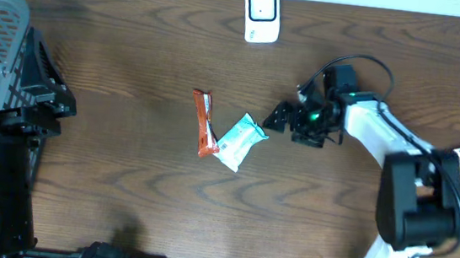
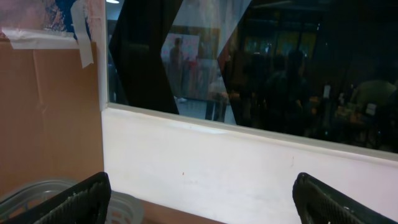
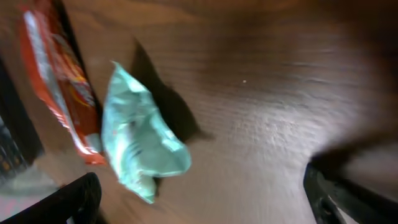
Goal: Scan the item barcode
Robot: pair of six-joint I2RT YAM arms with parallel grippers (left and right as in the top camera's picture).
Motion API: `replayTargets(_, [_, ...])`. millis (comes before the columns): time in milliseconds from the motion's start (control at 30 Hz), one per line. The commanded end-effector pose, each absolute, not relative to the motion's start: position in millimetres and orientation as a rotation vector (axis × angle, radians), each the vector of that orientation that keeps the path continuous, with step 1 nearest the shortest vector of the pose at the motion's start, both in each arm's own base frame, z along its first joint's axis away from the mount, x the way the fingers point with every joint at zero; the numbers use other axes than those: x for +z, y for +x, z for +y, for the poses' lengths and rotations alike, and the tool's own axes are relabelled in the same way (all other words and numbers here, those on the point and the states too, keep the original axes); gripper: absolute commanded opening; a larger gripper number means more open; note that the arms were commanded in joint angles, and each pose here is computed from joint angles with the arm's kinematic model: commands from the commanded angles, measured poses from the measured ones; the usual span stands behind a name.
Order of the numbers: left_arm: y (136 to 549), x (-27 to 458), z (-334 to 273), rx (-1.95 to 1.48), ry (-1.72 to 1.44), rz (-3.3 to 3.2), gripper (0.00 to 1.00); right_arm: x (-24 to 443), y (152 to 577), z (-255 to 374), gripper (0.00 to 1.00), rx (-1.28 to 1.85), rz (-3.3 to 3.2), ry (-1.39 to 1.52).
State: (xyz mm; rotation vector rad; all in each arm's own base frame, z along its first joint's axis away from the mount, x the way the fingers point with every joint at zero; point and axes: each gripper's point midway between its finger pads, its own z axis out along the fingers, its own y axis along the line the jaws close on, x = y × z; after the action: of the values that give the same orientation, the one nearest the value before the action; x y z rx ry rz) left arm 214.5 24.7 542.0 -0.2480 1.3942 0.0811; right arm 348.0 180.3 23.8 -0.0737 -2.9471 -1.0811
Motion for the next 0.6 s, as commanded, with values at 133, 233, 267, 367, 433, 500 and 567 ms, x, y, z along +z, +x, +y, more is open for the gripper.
replayTargets(133, [214.1,541.5,25.8,0.078,-0.257,1.392,0.93,-40.4,322.4,192.6,0.99,-1.126,-2.783,0.065])
replayTargets(233, [214.1,541.5,25.8,0.078,-0.257,1.392,0.93,-56.4,313.1,191.6,0.99,-1.115,-2.749,0.098])
replayTargets(267, [214.1,541.5,25.8,0.078,-0.257,1.392,0.93,-60.0,309.8,190.9,0.99,-1.111,-2.741,0.118])
replayTargets(367, [214.1,541.5,25.8,0.078,-0.257,1.392,0.93,-64.2,300.7,189.6,0.99,-1.100,-2.717,0.166])
replayTargets(433, [214.1,541.5,25.8,0.078,-0.257,1.392,0.93,-67.1,296.7,189.8,0.99,-1.065,-2.721,0.195])
replayTargets(500, [214.1,541.5,25.8,0.078,-0.257,1.392,0.93,-74.8,294.8,187.3,0.99,-0.971,-2.755,0.228])
replayTargets(567, [214.1,541.5,25.8,0.078,-0.257,1.392,0.93,-82.0,293.2,185.2,0.99,-0.877,-2.784,0.231])
